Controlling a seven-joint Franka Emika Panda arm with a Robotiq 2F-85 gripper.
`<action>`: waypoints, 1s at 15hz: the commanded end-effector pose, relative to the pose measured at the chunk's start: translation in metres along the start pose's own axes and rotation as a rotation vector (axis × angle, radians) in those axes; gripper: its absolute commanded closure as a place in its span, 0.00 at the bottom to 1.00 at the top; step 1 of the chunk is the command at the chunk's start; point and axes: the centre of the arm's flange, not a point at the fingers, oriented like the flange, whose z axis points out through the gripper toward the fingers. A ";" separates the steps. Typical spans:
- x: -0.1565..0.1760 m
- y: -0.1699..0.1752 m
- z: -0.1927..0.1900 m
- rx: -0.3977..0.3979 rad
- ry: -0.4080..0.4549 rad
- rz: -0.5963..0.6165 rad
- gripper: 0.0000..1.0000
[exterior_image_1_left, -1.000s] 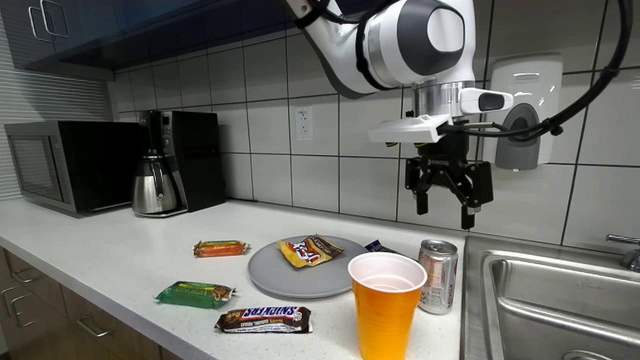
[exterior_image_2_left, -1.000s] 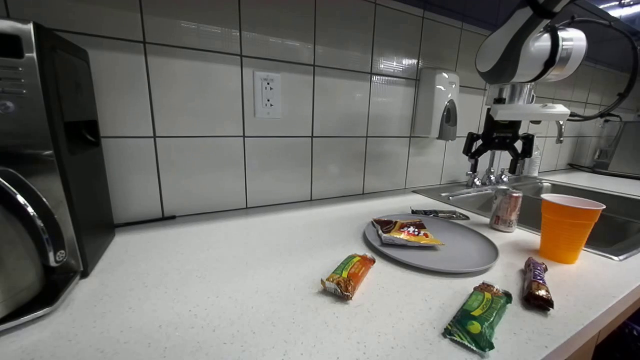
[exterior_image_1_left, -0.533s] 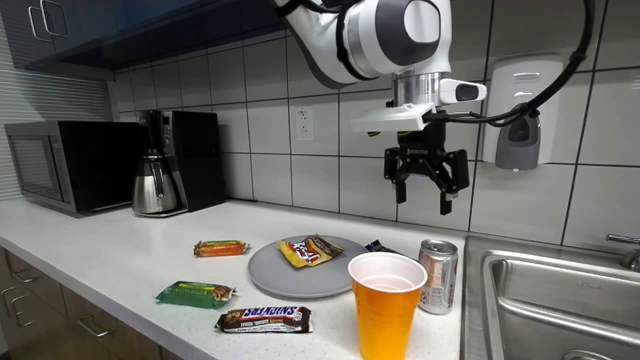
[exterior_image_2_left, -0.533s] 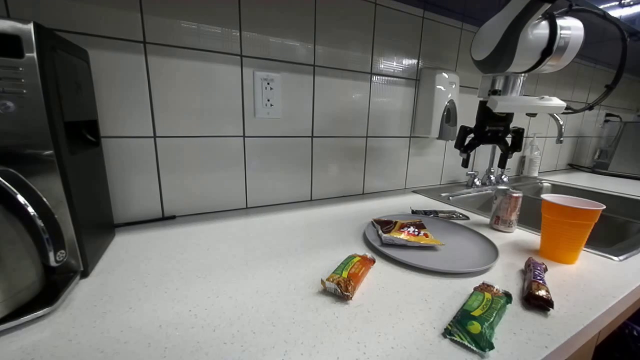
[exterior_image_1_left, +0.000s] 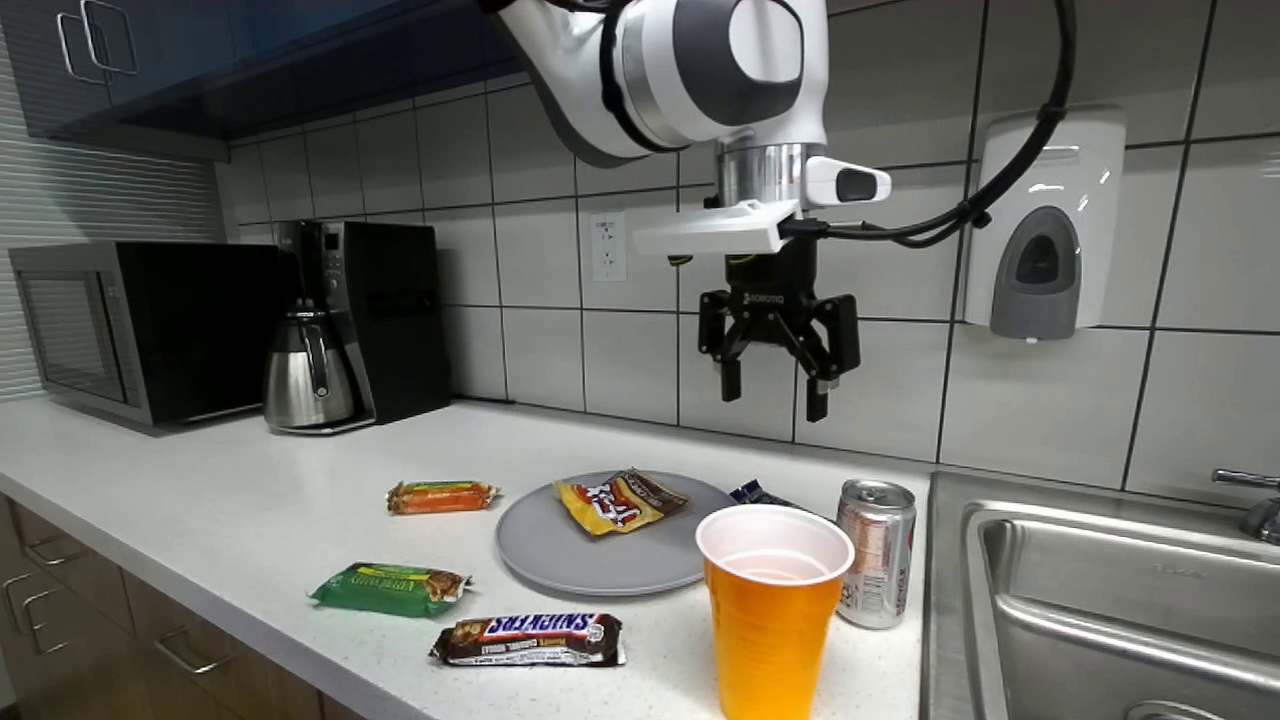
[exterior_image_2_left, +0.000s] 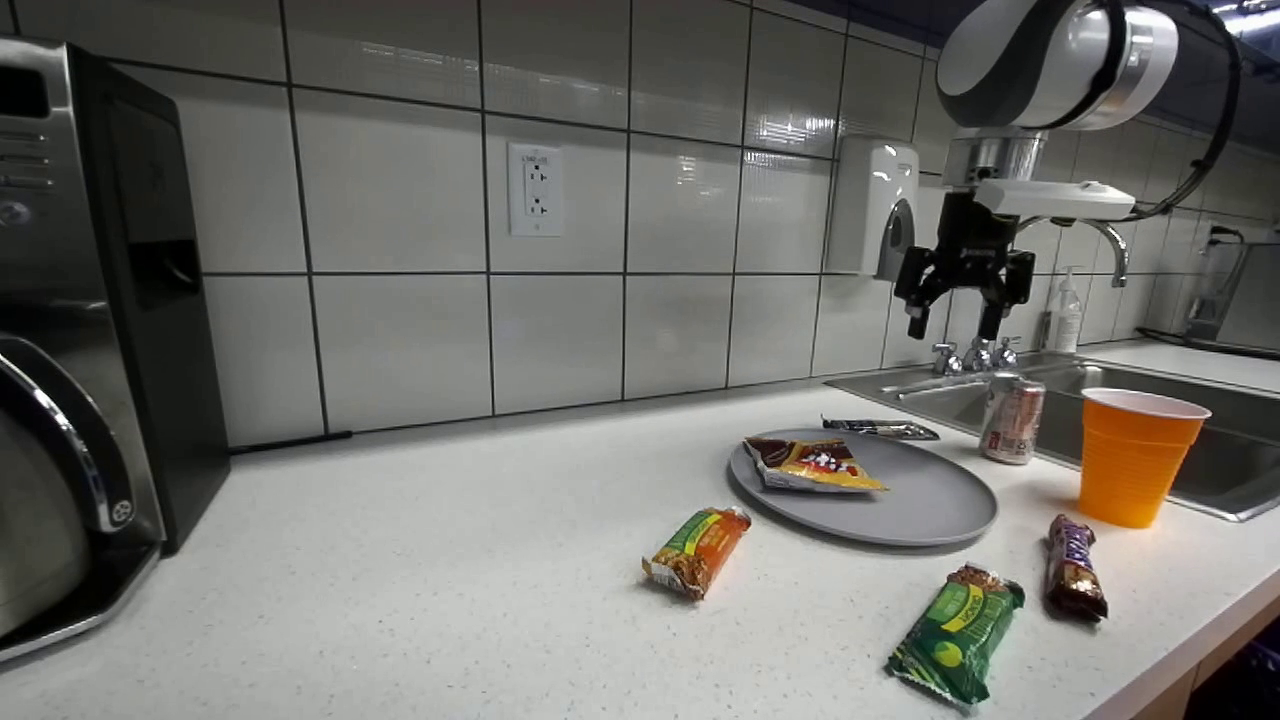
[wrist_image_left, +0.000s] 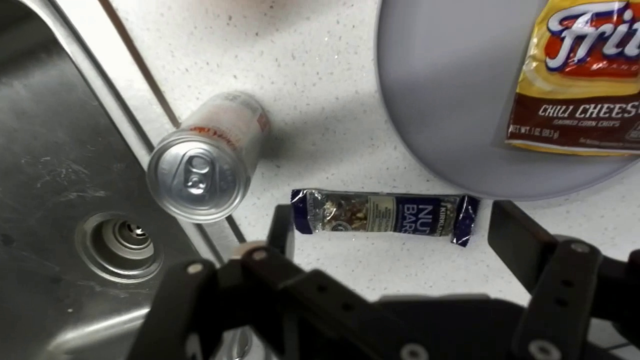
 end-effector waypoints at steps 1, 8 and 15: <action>-0.027 -0.024 -0.012 0.005 -0.013 -0.072 0.00; -0.052 -0.086 -0.009 0.016 -0.030 -0.149 0.00; -0.065 -0.145 0.010 0.029 -0.057 -0.181 0.00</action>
